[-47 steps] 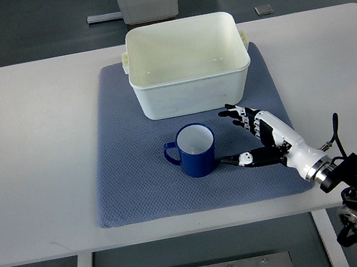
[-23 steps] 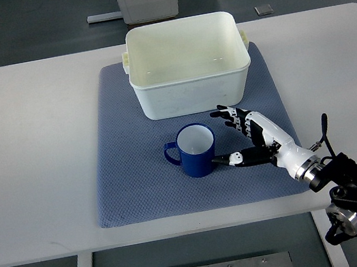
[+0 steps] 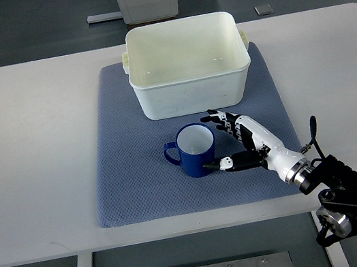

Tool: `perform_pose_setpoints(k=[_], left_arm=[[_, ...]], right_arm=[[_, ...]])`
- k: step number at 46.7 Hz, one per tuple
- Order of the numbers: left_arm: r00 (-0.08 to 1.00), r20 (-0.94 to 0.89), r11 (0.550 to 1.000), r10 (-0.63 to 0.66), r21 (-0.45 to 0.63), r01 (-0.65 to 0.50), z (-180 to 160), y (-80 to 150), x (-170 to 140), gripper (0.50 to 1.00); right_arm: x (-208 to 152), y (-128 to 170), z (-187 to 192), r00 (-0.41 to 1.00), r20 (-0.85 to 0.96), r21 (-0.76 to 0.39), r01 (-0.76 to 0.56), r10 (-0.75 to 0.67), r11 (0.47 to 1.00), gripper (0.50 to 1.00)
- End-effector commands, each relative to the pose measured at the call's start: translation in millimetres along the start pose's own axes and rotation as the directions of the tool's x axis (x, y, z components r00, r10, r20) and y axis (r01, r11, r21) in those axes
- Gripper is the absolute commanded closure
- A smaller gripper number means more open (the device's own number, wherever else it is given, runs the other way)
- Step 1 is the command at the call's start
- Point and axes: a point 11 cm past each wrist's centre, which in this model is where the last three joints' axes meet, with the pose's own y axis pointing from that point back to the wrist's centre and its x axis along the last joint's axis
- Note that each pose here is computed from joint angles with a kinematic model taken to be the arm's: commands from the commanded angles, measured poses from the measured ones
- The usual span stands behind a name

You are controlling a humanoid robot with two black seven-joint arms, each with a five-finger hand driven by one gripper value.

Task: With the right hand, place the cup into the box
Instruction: 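Wrap the right hand fingers around the blue mug's body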

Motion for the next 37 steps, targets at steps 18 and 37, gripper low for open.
perform_pose_setpoints(k=[18, 37], left_arm=[[1.0, 0.0, 1.0, 0.0, 0.0, 0.0, 0, 0, 0, 0.5], [1.0, 0.0, 1.0, 0.0, 0.001, 0.0, 0, 0, 0, 0.5]], right_arm=[[-12, -14, 1, 1.0, -0.007, -0.013, 0.024, -0.024, 1.0, 0.5], [-17, -21, 2, 0.999, -0.019, -0.018, 0.034, -0.034, 0.999, 0.5]])
